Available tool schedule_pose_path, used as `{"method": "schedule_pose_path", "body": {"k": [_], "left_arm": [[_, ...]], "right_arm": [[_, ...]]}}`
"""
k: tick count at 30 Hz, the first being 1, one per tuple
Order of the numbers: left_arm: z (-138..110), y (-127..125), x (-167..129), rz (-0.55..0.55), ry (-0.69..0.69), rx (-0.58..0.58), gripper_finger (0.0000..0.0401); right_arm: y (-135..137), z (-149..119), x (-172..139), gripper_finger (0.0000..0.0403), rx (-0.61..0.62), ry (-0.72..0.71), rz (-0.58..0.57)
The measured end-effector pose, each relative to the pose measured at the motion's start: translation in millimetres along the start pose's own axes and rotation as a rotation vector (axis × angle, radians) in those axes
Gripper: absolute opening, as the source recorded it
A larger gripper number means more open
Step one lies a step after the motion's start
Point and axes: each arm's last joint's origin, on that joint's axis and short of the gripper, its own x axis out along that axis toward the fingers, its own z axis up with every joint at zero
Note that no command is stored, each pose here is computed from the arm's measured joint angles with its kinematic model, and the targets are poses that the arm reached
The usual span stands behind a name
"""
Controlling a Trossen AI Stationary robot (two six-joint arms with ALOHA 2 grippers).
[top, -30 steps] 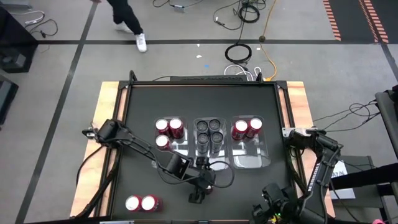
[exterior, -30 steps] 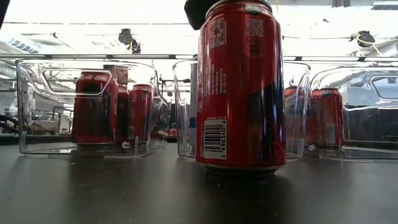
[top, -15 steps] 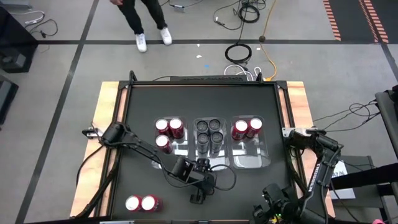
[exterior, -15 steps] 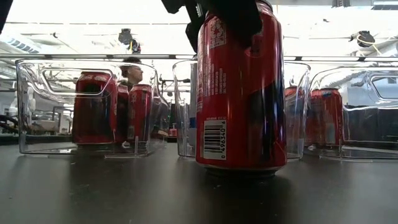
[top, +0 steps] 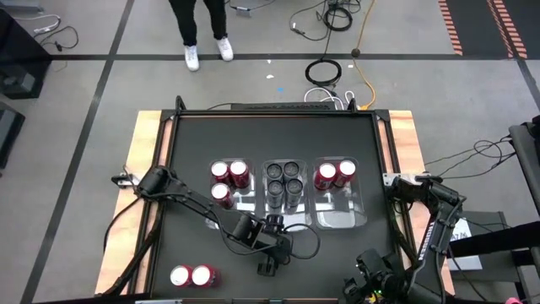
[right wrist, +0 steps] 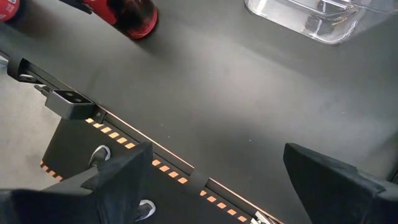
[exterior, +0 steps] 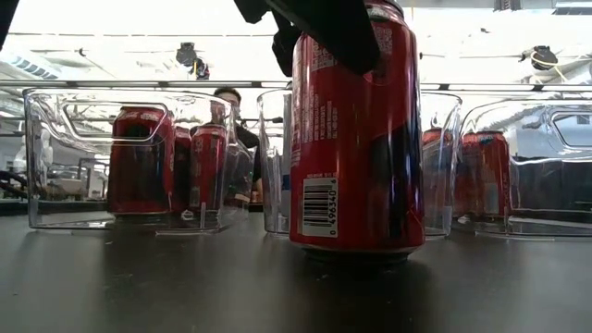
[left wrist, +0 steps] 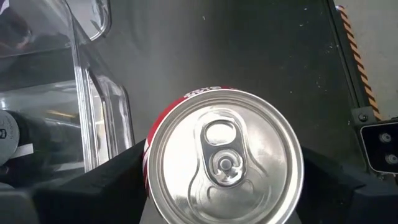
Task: Sort soda cans
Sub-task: Put the red soda can into the left transparent bin
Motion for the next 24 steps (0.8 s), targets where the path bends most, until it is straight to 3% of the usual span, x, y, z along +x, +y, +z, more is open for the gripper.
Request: {"method": "schedule_pose_path", "body": {"k": [8,18,24], "left_arm": [[10.0,-3.7,-15.4,0.009,0.021,0.007,0.0323],[53.2,-5.6,-85.4,0.015,-0.047,-0.002,0.0326],[54.2,-3.2,-109.7,0.051,0.009,0.034,0.0326]], "right_arm": [[-0.1,-0.1,0.0,0.0354,0.001,0.0,0.0],[0.1,-0.3,0.1,0.0354,0.003,0.001,0.001],[0.6,0.3,0.4,0.0354,0.01,0.001,0.001]]}}
